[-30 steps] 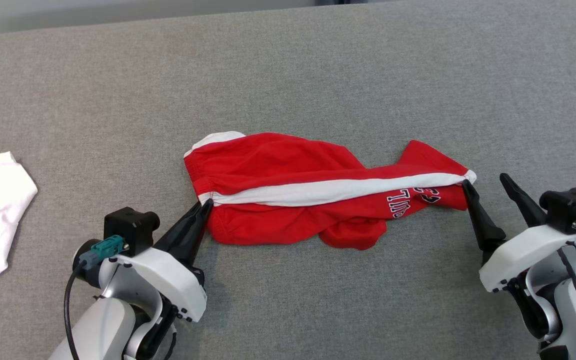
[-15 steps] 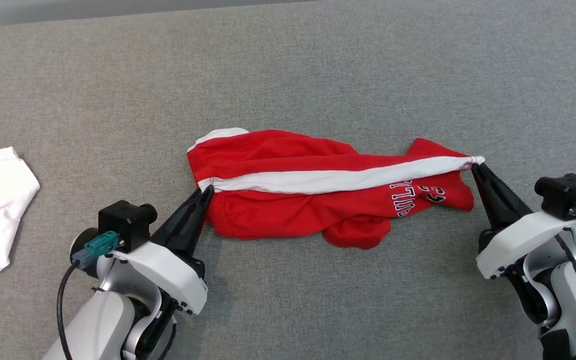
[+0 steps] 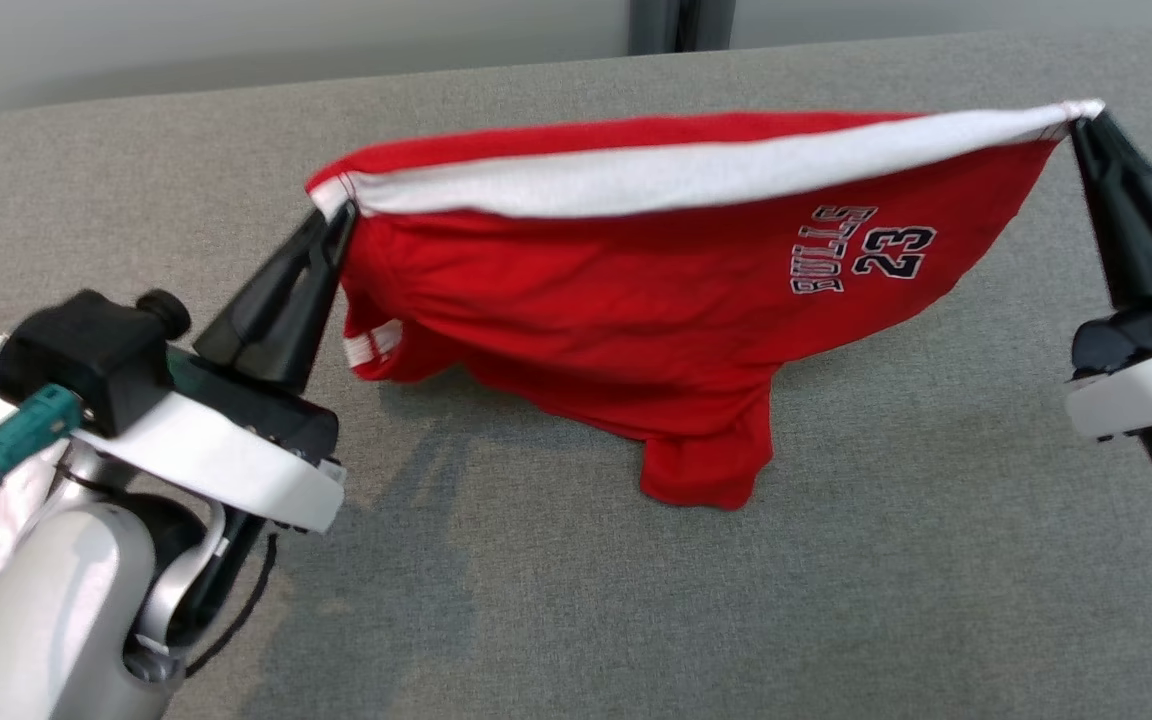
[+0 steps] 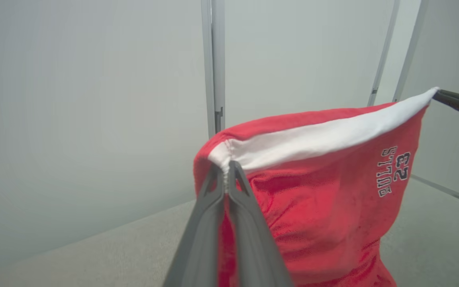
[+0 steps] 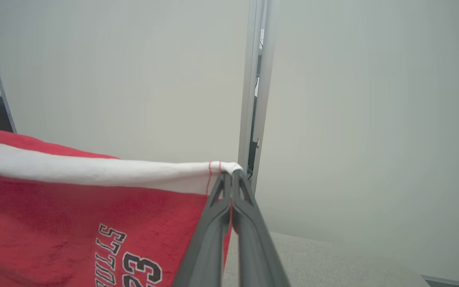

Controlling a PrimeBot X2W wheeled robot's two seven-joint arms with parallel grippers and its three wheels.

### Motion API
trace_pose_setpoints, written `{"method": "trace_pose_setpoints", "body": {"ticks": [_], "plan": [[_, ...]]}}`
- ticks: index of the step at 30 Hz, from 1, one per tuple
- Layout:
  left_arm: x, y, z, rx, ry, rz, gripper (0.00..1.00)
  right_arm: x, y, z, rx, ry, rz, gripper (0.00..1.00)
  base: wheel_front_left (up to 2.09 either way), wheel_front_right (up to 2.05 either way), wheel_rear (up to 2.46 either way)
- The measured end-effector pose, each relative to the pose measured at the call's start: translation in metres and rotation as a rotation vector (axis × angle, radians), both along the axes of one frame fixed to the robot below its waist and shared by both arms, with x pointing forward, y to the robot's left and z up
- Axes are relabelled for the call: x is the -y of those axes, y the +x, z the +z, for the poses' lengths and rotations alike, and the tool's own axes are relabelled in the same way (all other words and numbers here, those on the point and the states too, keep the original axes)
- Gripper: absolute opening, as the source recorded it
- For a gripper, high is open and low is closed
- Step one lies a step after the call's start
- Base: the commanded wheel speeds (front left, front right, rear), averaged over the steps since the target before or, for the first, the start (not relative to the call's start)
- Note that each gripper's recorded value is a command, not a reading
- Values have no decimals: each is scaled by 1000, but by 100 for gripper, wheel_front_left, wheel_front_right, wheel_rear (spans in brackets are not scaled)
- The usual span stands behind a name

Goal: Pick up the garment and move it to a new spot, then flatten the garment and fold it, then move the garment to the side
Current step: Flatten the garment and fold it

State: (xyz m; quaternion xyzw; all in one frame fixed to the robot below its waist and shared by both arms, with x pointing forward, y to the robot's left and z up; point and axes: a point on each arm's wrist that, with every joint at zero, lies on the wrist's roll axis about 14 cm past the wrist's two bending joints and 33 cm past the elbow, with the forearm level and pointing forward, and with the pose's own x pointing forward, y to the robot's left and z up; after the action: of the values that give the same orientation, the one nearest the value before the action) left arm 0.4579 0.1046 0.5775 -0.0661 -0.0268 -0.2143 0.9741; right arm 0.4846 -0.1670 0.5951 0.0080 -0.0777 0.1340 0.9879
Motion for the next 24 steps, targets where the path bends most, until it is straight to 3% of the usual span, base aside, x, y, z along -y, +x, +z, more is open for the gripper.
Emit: {"method": "trace_pose_setpoints", "body": {"ticks": [7,10,18,24], "plan": [[-10,-5,100,268,18,20,0,7,-18,105,256,-44,-18,0,0,0,0],[-12,-10,127,338,22,28,0,11,-27,131,317,-51,-32,0,0,0,0],[-5,-9,139,360,24,7,0,11,-26,136,294,-25,-29,0,0,0,0],[-4,23,134,332,2,-2,0,5,9,122,224,34,2,0,0,0,0]]}}
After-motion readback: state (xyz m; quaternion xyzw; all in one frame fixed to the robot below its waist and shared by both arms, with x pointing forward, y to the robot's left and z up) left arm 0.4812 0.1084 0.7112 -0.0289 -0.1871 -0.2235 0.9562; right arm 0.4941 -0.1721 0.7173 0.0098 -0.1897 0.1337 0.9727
